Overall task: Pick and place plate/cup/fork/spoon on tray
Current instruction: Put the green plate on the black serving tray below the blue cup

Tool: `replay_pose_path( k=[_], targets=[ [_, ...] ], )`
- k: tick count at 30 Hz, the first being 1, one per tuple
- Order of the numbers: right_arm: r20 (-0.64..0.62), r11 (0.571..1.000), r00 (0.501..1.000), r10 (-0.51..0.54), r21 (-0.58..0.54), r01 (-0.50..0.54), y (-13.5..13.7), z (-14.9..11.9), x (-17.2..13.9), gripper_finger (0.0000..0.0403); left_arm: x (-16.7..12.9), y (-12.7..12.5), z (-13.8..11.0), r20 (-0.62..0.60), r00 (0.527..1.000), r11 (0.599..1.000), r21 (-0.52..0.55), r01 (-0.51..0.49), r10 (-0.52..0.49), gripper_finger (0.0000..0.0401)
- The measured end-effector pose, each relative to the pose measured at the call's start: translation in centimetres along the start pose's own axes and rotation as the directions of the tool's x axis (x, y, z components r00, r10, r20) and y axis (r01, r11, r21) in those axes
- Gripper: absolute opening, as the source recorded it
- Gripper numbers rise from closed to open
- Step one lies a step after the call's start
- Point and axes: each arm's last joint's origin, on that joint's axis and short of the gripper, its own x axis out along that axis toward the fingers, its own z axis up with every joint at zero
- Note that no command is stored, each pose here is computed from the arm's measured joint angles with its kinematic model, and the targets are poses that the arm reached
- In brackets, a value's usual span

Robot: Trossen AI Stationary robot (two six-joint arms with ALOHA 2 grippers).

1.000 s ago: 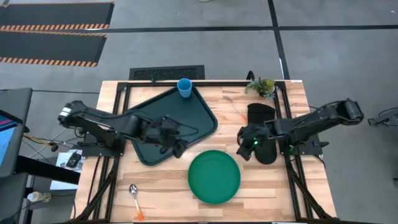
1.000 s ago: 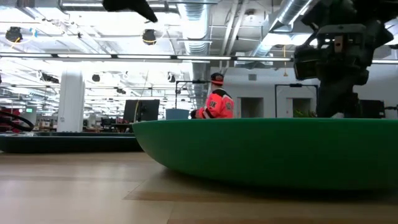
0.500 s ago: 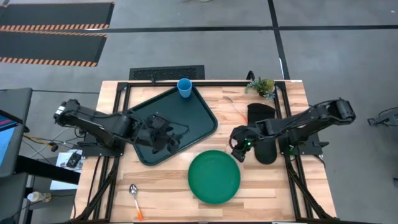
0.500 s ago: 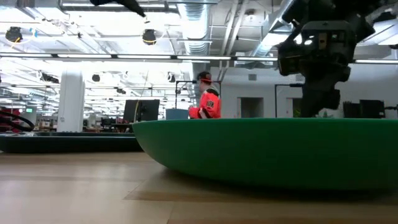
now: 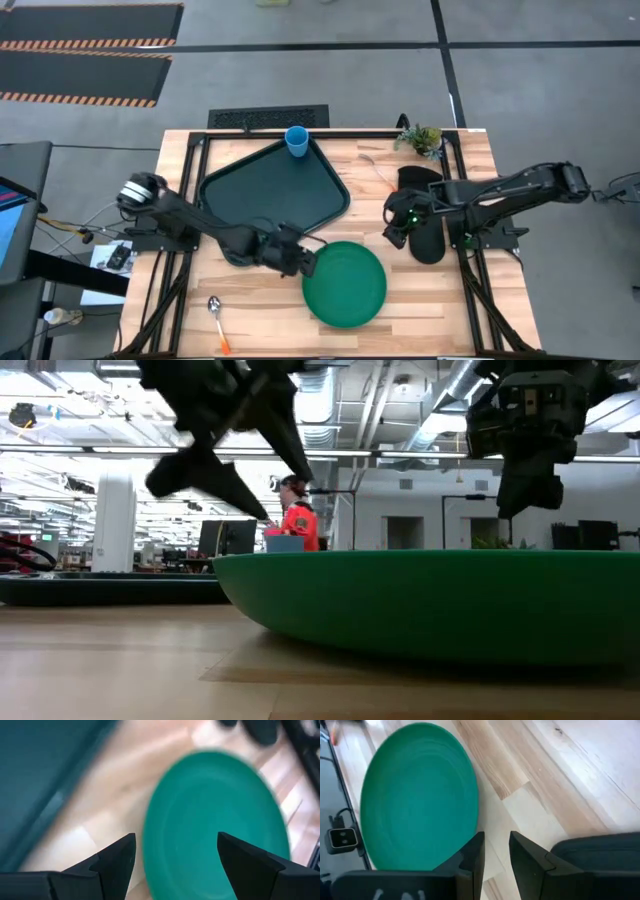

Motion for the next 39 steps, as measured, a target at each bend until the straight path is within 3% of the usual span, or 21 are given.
replay_pose_path(
  k=[6,13,17,24,26,31,39],
  targets=[
    [0.038,1.0,0.999,0.02,0.011,-0.02,0.2,0.0,-0.7,0.0115,3.8,0.0,-1.9,-0.096,0.994,0.998,-0.014,-0.062,0.06,0.0264],
    [0.035,1.0,0.999,0.023,0.017,-0.024,0.3,-0.1,-0.7,0.0115,4.6,0.1,-2.2,-0.098,0.99,0.994,-0.044,-0.104,0.099,0.0249],
    [0.034,1.0,0.999,0.027,0.012,-0.028,0.4,-0.1,-0.6,0.0115,4.3,0.1,-2.0,-0.102,0.989,0.992,-0.043,-0.115,0.111,0.0186],
    [0.037,1.0,0.999,0.026,0.015,-0.027,0.4,-0.1,-0.6,0.0115,4.5,0.4,-2.2,-0.113,0.984,0.99,-0.011,-0.138,0.136,0.0032],
    [0.037,1.0,0.999,0.026,0.015,-0.027,0.4,-0.1,-0.6,0.0115,4.5,0.4,-2.2,-0.114,0.984,0.991,0.0,-0.137,0.137,0.0009],
    [0.037,1.0,0.999,0.027,0.014,-0.028,0.4,-0.1,-0.6,0.0115,4.7,0.6,-1.8,-0.116,0.983,0.989,-0.007,-0.145,0.144,0.0004],
    [0.032,0.999,0.999,0.024,0.025,-0.025,0.4,-0.1,-0.6,0.0115,3.7,-0.6,-0.1,-0.093,0.993,0.996,-0.055,-0.075,0.07,0.0001]
  ],
)
